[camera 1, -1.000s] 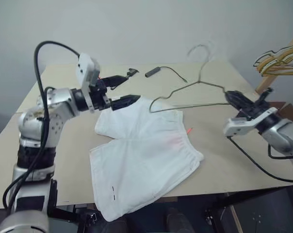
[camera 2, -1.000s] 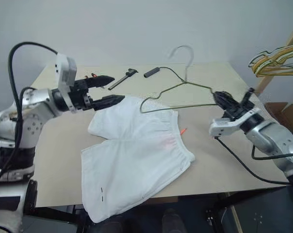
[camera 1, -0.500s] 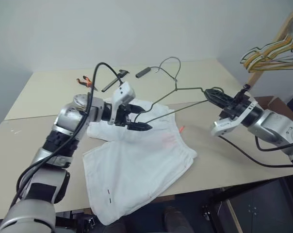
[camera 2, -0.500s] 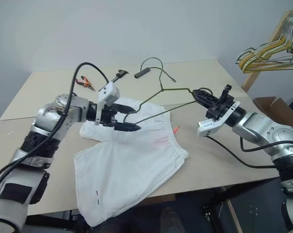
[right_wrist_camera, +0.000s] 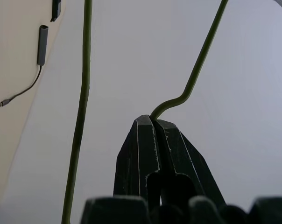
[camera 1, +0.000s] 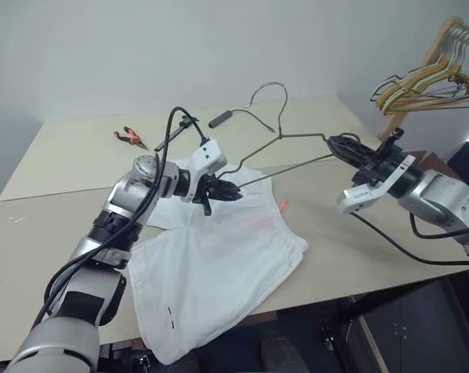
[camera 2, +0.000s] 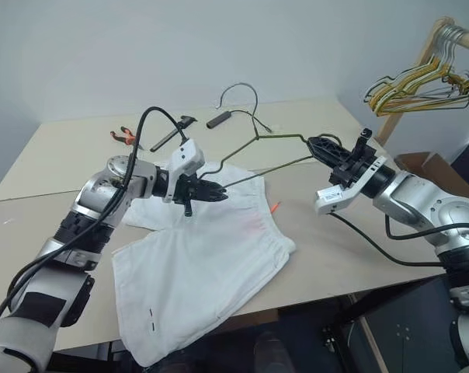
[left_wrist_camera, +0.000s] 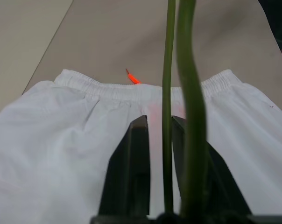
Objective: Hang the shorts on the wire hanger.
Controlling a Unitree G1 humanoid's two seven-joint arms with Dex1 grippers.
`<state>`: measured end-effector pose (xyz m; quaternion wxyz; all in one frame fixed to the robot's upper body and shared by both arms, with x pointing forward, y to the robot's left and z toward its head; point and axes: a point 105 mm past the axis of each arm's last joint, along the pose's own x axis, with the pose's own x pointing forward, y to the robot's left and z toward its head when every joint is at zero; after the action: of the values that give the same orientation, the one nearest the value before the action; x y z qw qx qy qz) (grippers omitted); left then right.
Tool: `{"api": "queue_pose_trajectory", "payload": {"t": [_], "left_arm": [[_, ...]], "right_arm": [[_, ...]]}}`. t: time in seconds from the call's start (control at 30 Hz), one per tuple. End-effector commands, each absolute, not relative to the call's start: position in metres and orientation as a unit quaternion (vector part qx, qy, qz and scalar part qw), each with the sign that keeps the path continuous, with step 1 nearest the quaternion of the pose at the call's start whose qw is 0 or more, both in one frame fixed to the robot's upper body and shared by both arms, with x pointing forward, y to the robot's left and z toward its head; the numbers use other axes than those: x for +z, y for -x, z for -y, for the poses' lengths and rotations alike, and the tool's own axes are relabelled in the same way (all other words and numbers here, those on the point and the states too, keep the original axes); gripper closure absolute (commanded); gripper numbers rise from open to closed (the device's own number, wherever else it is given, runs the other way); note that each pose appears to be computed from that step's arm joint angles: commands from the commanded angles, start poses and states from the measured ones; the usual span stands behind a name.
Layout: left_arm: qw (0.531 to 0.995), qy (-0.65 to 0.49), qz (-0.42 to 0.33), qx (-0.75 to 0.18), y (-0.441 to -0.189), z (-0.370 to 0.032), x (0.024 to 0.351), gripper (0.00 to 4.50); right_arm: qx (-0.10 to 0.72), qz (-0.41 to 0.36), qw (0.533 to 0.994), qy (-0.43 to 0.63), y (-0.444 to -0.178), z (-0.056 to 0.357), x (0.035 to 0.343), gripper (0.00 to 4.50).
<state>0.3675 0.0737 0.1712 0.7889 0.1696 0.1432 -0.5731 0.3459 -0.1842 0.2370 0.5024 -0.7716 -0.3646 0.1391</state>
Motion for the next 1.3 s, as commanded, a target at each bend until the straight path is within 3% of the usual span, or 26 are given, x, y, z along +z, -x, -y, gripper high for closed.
{"api": "queue_pose_trajectory", "payload": {"t": [0.03,0.1,0.3,0.4,0.47,0.57,0.73,0.9,1.17,1.3], "left_arm": [[0.797,-0.183,-0.110,-0.566,-0.372,-0.078,0.194,4.47],[0.790,-0.197,-0.112,-0.569,-0.370,-0.083,0.193,4.47],[0.784,-0.276,-0.127,-0.542,-0.372,-0.115,0.186,4.50],[0.785,-0.332,-0.120,-0.510,-0.377,-0.128,0.182,4.50],[0.758,-0.390,-0.103,-0.511,-0.372,-0.133,0.177,4.50],[0.727,-0.403,-0.103,-0.546,-0.358,-0.134,0.173,4.50],[0.719,-0.398,-0.088,-0.563,-0.351,-0.125,0.177,4.50],[0.718,-0.397,-0.081,-0.566,-0.347,-0.121,0.181,4.50],[0.724,-0.388,-0.078,-0.565,-0.347,-0.121,0.183,4.50],[0.727,-0.378,-0.076,-0.568,-0.346,-0.119,0.185,4.50]], "right_arm": [[0.123,0.390,0.503,0.762,-0.340,0.179,0.255,4.50],[0.136,0.381,0.509,0.760,-0.340,0.179,0.251,4.50],[0.262,0.351,0.556,0.706,-0.313,0.179,0.236,2.78],[0.317,0.306,0.616,0.652,-0.304,0.179,0.240,1.68],[0.342,0.263,0.688,0.584,-0.304,0.176,0.251,1.02],[0.422,0.126,0.766,0.469,-0.306,0.174,0.249,0.05],[0.513,-0.041,0.763,0.390,-0.312,0.160,0.236,0.02],[0.526,-0.159,0.742,0.383,-0.321,0.156,0.217,0.02],[0.526,-0.209,0.723,0.397,-0.330,0.149,0.196,0.02],[0.514,-0.220,0.724,0.404,-0.339,0.150,0.188,1.19]]}}
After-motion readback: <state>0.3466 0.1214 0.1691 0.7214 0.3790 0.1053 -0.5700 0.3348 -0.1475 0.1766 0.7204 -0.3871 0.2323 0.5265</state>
